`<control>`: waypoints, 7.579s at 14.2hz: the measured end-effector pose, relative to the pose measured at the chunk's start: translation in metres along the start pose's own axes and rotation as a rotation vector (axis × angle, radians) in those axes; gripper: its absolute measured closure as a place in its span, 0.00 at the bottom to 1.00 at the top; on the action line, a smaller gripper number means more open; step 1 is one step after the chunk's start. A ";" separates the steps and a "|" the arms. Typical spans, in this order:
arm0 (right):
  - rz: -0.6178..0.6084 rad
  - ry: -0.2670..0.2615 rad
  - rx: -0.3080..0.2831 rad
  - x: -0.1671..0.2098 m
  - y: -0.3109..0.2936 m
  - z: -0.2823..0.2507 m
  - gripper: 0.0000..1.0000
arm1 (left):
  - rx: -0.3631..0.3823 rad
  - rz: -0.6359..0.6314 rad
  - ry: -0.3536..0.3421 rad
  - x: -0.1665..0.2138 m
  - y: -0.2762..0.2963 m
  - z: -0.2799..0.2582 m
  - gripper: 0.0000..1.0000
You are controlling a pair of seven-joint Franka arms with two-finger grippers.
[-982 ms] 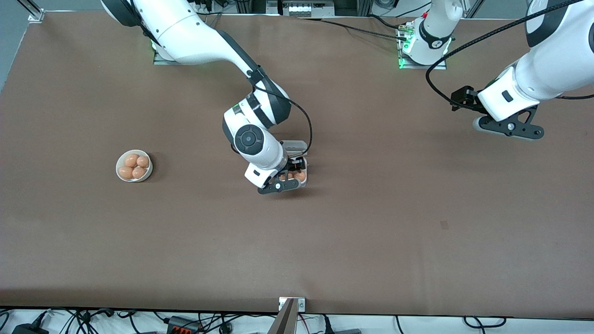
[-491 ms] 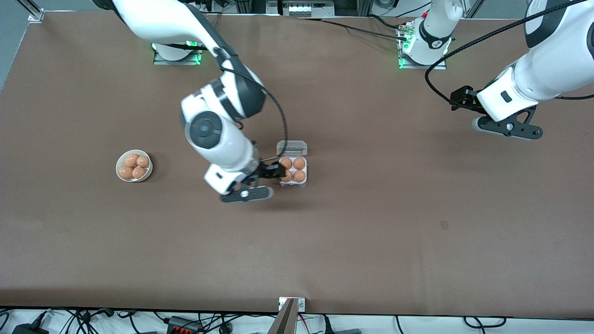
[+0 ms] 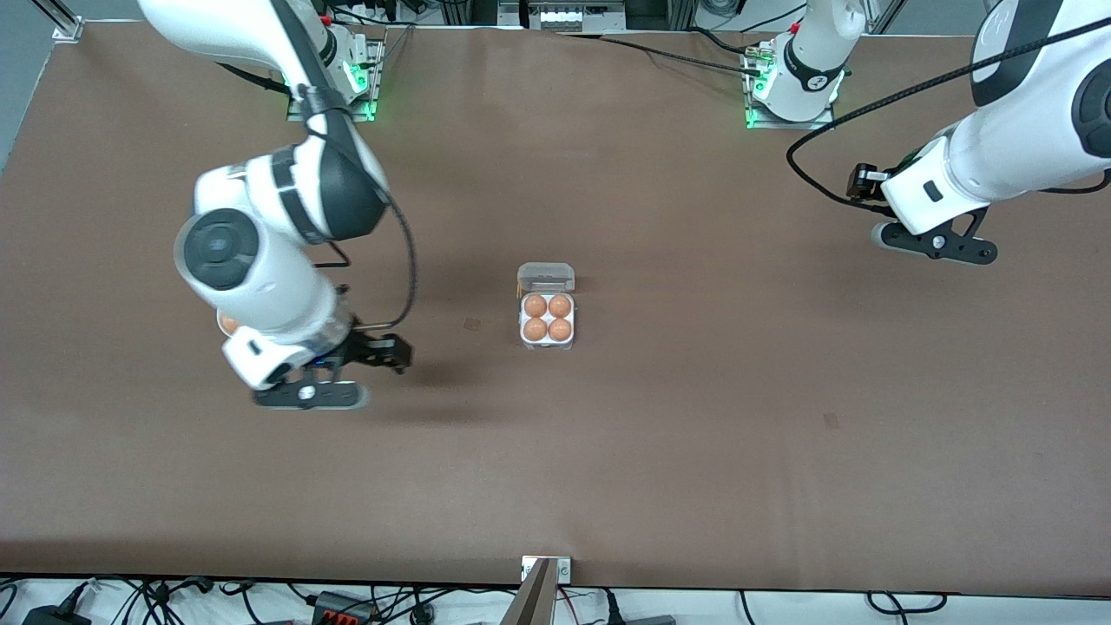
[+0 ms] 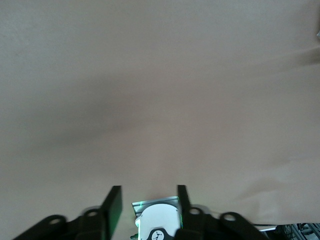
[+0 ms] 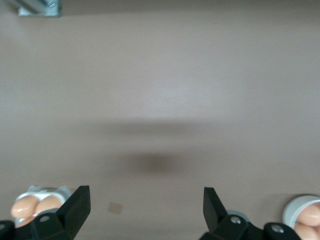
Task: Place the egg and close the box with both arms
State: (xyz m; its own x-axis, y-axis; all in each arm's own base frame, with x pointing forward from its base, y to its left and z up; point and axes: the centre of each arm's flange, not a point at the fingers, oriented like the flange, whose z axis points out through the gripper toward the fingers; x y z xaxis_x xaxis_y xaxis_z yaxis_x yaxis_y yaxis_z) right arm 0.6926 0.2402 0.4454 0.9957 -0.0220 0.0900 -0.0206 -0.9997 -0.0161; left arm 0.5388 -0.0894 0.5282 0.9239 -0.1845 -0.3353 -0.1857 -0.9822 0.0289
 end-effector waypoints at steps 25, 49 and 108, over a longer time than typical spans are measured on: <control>-0.009 -0.088 -0.053 -0.083 0.255 -0.127 0.00 | -0.053 -0.307 0.315 0.070 0.346 0.212 0.99; -0.018 -0.036 -0.050 -0.105 0.251 -0.150 0.00 | -0.115 -0.389 0.448 0.102 0.409 0.243 0.99; -0.017 -0.124 -0.050 -0.116 0.250 -0.148 0.00 | 0.017 0.029 0.362 -0.028 -0.046 -0.042 0.00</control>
State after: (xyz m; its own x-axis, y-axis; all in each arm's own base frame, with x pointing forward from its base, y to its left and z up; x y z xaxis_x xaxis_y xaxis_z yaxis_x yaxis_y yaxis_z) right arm 0.5590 -0.0093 0.5784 0.9994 -0.0057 -0.0344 -0.0045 -0.9994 0.0341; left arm 0.5357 -0.0404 0.5759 0.9762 -0.2160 0.0203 -0.2164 -0.9762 0.0169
